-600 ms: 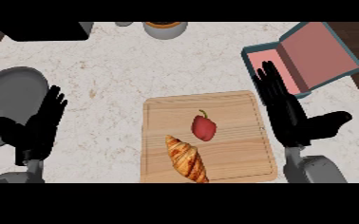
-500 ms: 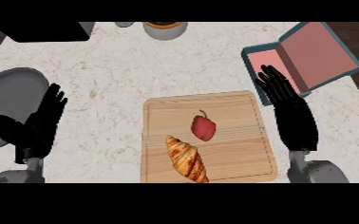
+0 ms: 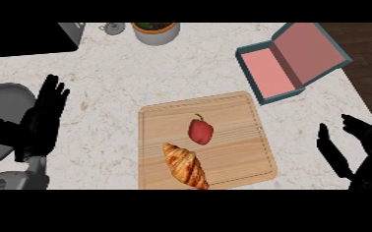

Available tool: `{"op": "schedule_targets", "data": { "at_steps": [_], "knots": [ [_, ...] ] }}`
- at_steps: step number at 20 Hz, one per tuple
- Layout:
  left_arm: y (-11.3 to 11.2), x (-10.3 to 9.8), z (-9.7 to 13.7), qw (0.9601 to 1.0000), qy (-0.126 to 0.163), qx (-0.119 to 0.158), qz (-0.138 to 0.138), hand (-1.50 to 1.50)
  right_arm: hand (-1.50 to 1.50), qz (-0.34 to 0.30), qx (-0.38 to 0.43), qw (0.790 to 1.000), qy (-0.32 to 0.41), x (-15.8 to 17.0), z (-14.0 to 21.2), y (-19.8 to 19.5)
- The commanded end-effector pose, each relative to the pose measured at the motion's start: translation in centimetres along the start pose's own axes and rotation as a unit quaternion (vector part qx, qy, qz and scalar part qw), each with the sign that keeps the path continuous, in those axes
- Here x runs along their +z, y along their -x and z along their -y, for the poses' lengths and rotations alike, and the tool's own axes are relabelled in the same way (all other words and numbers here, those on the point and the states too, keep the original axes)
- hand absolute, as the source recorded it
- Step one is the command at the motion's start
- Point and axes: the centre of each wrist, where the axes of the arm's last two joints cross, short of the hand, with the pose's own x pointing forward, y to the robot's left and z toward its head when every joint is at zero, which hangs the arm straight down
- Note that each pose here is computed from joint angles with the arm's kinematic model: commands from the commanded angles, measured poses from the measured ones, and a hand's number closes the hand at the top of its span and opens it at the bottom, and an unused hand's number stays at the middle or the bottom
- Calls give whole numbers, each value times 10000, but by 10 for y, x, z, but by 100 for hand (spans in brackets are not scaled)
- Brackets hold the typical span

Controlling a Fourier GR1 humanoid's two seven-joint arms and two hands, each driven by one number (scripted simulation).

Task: Pick the bell pepper from the cutting board and place it in the cardboard box

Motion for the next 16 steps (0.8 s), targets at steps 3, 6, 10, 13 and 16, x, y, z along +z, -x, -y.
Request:
{"op": "schedule_targets", "data": {
  "at_steps": [3, 6, 10, 13, 16],
  "knots": [
    [-24, -2, 22, 9994, 308, 110, 145, 0, -150, 841, 980, 9903, 502, 63, 20, 1],
    [-23, -1, 21, 9992, 356, 93, 122, 0, -150, 626, 1473, 9871, 41, 80, 39, 1],
    [-20, 3, 34, 9988, 457, 138, 137, 0, -150, -63, 2168, 9692, -1164, 116, 62, 9],
    [-30, 1, 35, 9984, 511, 63, 242, 0, -150, -596, 2307, 9579, -1604, 132, 65, -4],
    [-33, 6, 45, 9974, 652, 39, 289, 0, -150, -794, 2220, 9582, -1622, 125, 60, -31]
  ]
}}
